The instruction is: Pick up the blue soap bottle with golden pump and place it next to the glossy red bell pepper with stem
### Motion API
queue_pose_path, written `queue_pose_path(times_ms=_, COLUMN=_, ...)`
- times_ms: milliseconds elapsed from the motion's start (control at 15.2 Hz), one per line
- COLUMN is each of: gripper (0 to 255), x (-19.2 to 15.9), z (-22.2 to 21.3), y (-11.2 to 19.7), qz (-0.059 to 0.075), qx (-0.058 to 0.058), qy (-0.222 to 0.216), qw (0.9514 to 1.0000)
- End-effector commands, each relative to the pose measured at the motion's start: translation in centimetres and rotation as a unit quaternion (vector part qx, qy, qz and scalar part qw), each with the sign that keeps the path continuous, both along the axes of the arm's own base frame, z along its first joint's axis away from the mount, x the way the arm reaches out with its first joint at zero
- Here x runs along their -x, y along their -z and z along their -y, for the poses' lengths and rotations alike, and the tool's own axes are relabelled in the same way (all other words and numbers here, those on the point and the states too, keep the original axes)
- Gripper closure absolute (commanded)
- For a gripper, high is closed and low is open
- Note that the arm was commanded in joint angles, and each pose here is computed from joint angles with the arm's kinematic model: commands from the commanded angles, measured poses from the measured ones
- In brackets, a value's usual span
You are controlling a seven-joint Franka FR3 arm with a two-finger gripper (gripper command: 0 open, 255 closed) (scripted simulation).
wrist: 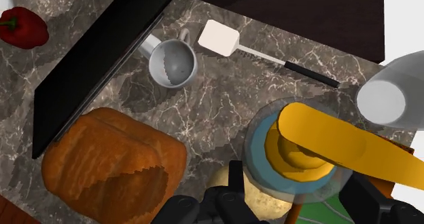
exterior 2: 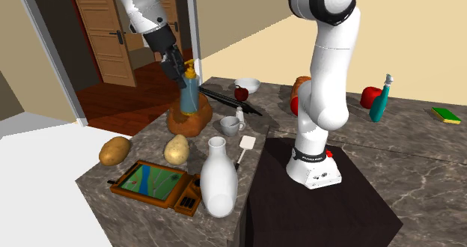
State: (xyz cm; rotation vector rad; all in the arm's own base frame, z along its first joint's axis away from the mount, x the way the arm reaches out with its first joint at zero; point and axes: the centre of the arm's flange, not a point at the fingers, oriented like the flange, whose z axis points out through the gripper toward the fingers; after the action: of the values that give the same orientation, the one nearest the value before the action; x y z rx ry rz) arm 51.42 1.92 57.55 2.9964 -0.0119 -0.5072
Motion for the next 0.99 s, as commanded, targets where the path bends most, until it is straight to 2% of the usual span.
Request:
queue_pose_path(times_ms=0, gripper=255, x=0.0, z=-0.1, y=-1.1, qz=0.000, qx=0.000, qy=0.000, qw=1.0000)
queue_pose_path(times_ms=132, gripper=255, x=0.1, z=-0.1, y=-1.8, qz=0.000, qx=0.000, qy=0.000, qw=1.0000)
queue_pose_path(times_ms=924, gripper=255, x=3.9, z=15.2, y=0.0, qz=0.000, qx=0.000, qy=0.000, qw=1.0000)
